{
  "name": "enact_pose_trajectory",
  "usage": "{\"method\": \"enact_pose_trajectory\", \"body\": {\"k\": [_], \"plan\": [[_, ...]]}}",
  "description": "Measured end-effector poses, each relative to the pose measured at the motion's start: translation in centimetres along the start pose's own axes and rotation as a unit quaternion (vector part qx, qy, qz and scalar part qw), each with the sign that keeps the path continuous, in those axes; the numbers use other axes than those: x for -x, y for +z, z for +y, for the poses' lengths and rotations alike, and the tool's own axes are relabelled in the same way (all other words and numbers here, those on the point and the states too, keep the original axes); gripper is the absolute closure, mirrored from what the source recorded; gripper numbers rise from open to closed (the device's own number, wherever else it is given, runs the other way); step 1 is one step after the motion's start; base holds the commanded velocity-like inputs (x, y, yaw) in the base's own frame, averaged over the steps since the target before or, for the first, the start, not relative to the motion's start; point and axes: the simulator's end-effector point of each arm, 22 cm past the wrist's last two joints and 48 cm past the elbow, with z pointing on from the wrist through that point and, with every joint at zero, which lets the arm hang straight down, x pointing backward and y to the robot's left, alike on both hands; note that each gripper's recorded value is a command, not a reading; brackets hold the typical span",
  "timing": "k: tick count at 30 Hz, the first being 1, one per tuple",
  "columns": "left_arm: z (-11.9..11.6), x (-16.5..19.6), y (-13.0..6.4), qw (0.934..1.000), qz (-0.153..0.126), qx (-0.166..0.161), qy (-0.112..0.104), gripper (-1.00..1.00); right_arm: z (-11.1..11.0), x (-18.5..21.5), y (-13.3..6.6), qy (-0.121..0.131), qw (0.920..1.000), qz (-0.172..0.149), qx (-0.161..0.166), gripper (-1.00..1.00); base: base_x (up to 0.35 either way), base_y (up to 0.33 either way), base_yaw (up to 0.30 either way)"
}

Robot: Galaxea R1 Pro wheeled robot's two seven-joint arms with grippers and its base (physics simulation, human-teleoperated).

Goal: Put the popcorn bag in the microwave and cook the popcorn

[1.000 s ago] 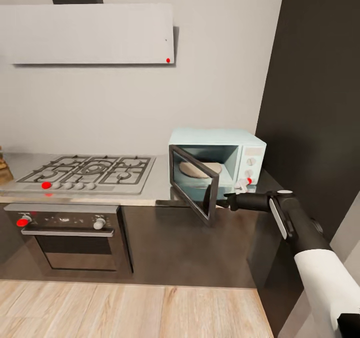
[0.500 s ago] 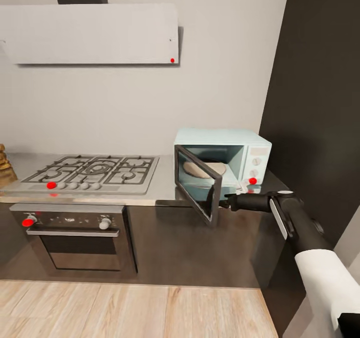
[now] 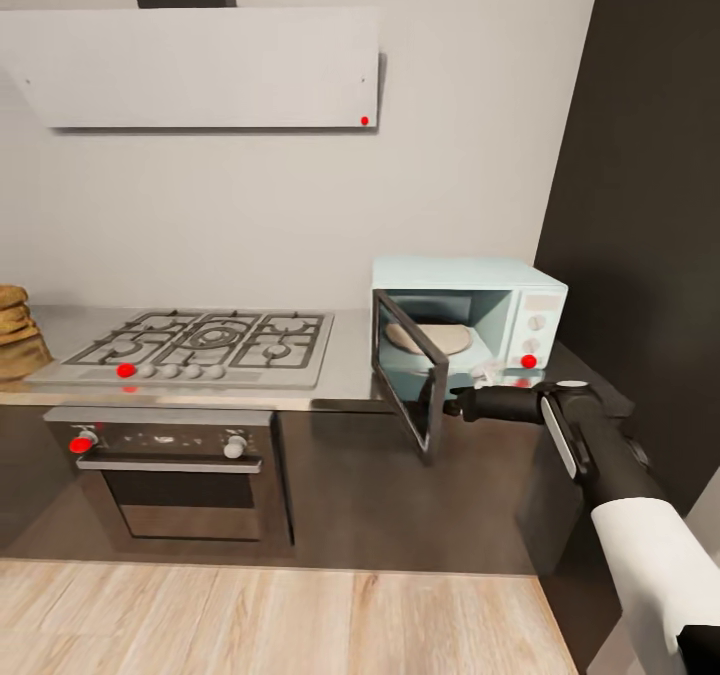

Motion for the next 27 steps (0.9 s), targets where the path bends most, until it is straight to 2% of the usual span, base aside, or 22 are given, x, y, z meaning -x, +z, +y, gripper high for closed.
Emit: {"method": "enact_pose_trajectory", "body": {"k": [19, 27], "plan": [[0.01, 0.00, 0.00, 1.0000, 0.000, 0.000, 0.000, -1.00, -0.04, 0.02, -0.10, 0.001, 1.0000, -0.001, 0.001, -1.00, 0.000, 0.158, 0.000], [0.01, 0.00, 0.00, 1.0000, 0.000, 0.000, 0.000, -1.00, -0.21, 0.04, -0.22, 0.002, 1.0000, -0.003, 0.000, -1.00, 0.000, 0.030, 0.000]]}}
